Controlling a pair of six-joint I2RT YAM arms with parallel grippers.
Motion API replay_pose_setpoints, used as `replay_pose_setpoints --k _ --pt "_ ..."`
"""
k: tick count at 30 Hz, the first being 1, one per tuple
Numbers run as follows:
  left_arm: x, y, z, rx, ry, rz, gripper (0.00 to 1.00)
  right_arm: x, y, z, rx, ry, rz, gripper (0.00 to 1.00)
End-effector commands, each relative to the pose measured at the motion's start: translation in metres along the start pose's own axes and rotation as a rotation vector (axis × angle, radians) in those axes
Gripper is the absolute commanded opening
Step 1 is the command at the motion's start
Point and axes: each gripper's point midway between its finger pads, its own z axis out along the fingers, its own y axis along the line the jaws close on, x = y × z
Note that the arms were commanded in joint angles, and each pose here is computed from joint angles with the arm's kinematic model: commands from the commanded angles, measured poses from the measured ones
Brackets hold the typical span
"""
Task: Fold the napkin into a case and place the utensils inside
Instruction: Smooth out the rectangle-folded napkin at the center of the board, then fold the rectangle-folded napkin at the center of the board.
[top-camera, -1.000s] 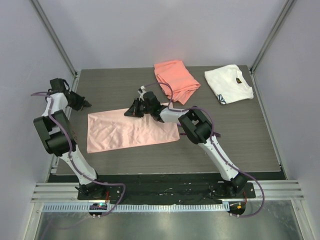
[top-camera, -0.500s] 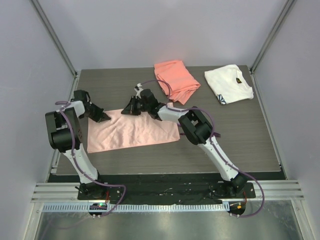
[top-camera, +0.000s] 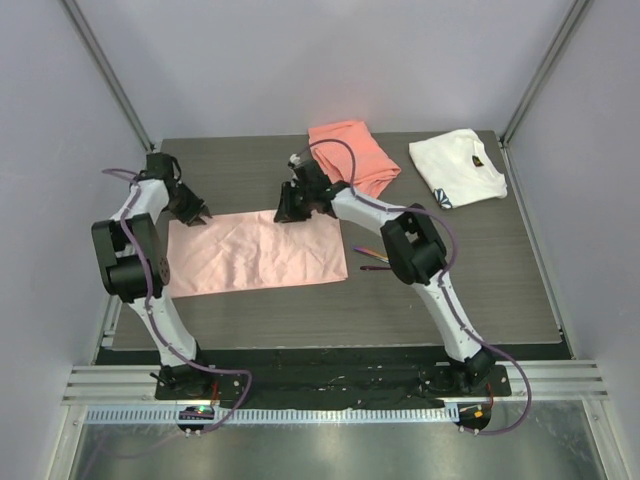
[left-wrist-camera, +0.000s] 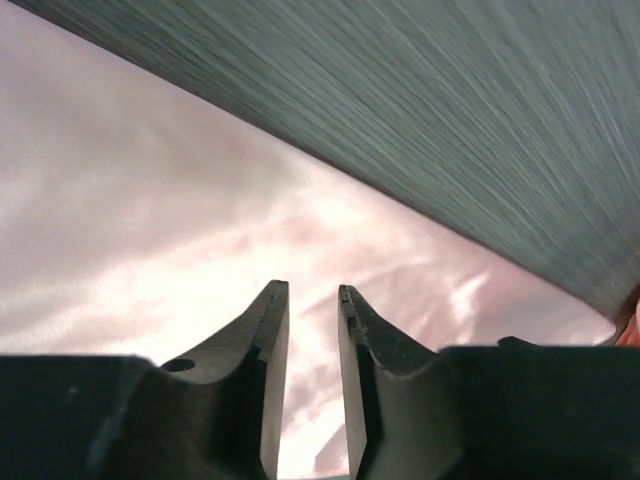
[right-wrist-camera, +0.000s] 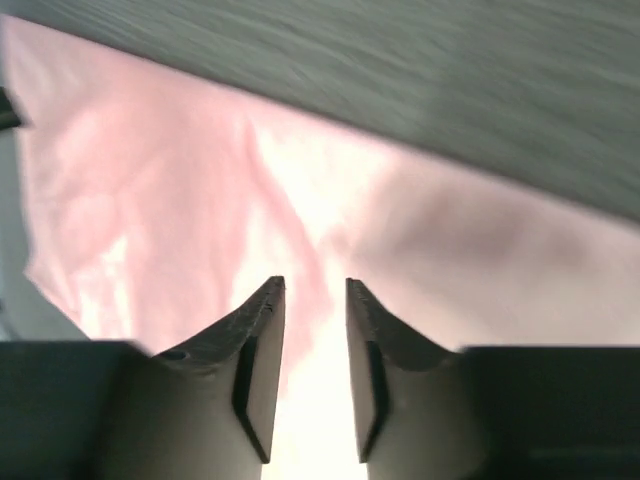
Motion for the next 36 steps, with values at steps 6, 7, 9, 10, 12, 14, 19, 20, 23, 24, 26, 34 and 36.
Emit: replay_pose_setpoints --k 6,7,9,10,12,14,19,20,23,24,26,34,36 --pt "0.097 -0.082 -0.071 0.141 -0.003 0.318 0.28 -0.007 -0.058 -0.153 0.562 0.044 -0.264 0.65" --pt "0.114 -0.091 -0.076 0.161 0.006 0.354 0.28 -0.006 -0.065 -0.157 0.59 0.045 -0.273 0.67" --pt "0.128 -0.096 -0.089 0.201 -0.003 0.369 0.29 -0.001 -0.073 -0.155 0.61 0.057 -0.269 0.72" --pt "0.141 -0.101 -0.095 0.233 0.021 0.387 0.29 0.002 -0.075 -0.153 0.606 0.068 -0.267 0.73" --pt "0.152 -0.102 -0.112 0.277 0.023 0.402 0.3 0.009 -0.083 -0.145 0.617 0.092 -0.264 0.76" --pt "0.161 -0.098 -0.122 0.296 0.009 0.424 0.31 0.011 -0.092 -0.146 0.661 0.094 -0.27 0.8" --pt "0.179 -0.091 -0.138 0.342 0.021 0.476 0.39 0.027 -0.109 -0.142 0.682 0.142 -0.264 0.87" --pt "0.184 -0.09 -0.137 0.35 0.041 0.477 0.39 0.031 -0.108 -0.14 0.665 0.149 -0.259 0.87" --pt "0.19 -0.09 -0.132 0.369 0.071 0.468 0.39 0.045 -0.115 -0.132 0.638 0.165 -0.228 0.88" --pt "0.192 -0.091 -0.131 0.373 0.077 0.467 0.39 0.047 -0.117 -0.13 0.633 0.165 -0.215 0.88" --pt "0.192 -0.092 -0.132 0.381 0.076 0.468 0.39 0.055 -0.121 -0.127 0.621 0.164 -0.204 0.87" --pt "0.184 -0.097 -0.139 0.378 0.05 0.479 0.37 0.116 -0.153 -0.125 0.706 0.259 -0.13 0.61" --pt "0.185 -0.097 -0.14 0.377 0.049 0.482 0.37 0.121 -0.15 -0.123 0.697 0.237 -0.131 0.56"
